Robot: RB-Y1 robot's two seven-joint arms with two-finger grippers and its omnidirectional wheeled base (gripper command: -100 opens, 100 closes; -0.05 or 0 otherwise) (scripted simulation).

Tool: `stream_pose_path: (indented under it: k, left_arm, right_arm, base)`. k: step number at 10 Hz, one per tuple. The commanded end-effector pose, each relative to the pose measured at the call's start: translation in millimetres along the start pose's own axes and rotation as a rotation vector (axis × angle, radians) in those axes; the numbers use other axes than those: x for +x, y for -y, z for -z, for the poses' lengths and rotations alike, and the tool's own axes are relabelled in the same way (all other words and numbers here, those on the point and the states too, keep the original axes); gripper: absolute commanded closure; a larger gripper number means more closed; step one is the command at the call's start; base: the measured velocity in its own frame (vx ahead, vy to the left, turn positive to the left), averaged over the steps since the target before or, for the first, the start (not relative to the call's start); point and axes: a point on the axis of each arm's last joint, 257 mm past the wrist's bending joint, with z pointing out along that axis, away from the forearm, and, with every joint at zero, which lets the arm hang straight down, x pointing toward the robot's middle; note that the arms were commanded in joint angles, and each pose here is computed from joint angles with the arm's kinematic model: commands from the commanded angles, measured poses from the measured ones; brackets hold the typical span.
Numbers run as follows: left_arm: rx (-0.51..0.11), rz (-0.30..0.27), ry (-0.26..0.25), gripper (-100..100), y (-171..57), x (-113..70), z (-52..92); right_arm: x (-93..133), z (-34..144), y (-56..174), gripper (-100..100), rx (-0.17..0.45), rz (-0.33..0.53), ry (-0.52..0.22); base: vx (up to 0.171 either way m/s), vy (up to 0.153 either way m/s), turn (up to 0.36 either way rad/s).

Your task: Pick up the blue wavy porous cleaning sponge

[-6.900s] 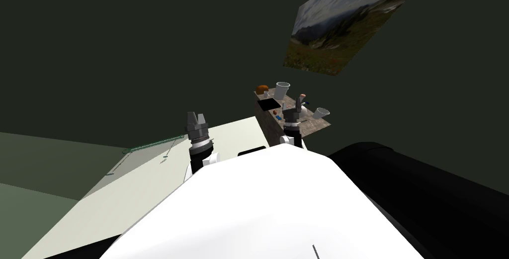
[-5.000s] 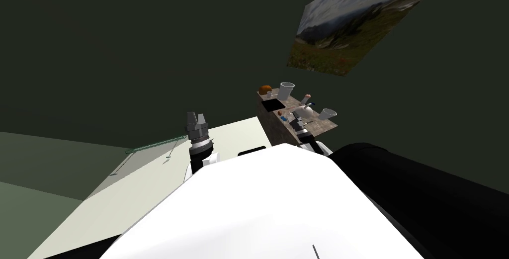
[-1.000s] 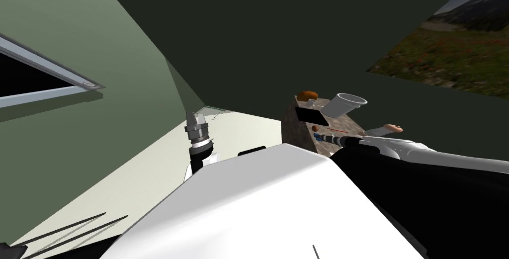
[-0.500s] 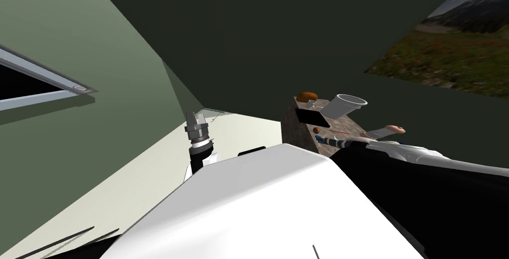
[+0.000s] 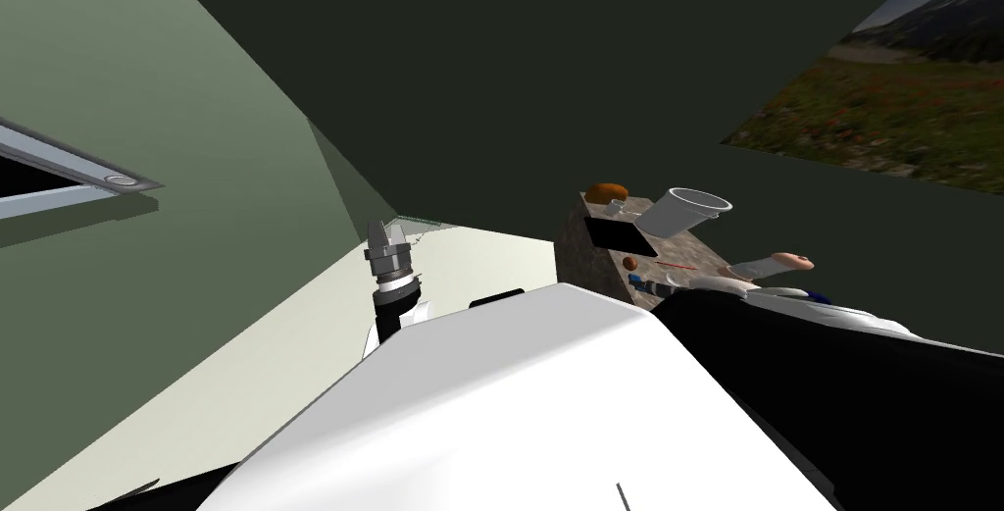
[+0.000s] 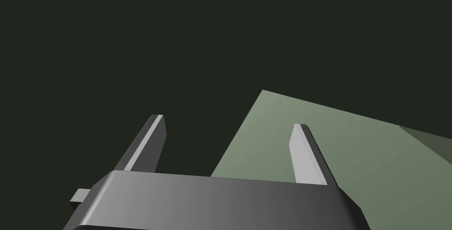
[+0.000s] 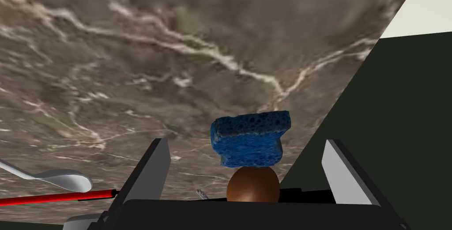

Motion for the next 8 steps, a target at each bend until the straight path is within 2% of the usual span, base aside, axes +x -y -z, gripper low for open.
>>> stream_pose_path:
  k: [1,4,6,8]
  left_arm:
    - [0.000,0.000,0.000,0,0,0.0,0.0]
    - [0.000,0.000,0.000,0,0,0.0,0.0]
    - [0.000,0.000,0.000,0,0,0.0,0.0]
    - [0.000,0.000,0.000,0,0,0.0,0.0]
  right_arm:
    - [13,6.2,7,-100,-0.006,0.001,0.001]
    - [21,10.3,12,-100,-0.010,0.026,0.003]
    - [38,19.1,20,-100,-0.015,0.028,0.010]
    - [38,17.0,21,-100,-0.013,0.033,0.009]
  base:
    - [0.128,-0.001,-0.083]
    - [0.098,-0.012,-0.028]
    - [0.115,0.015,-0.062]
    - [0.072,0.015,-0.015]
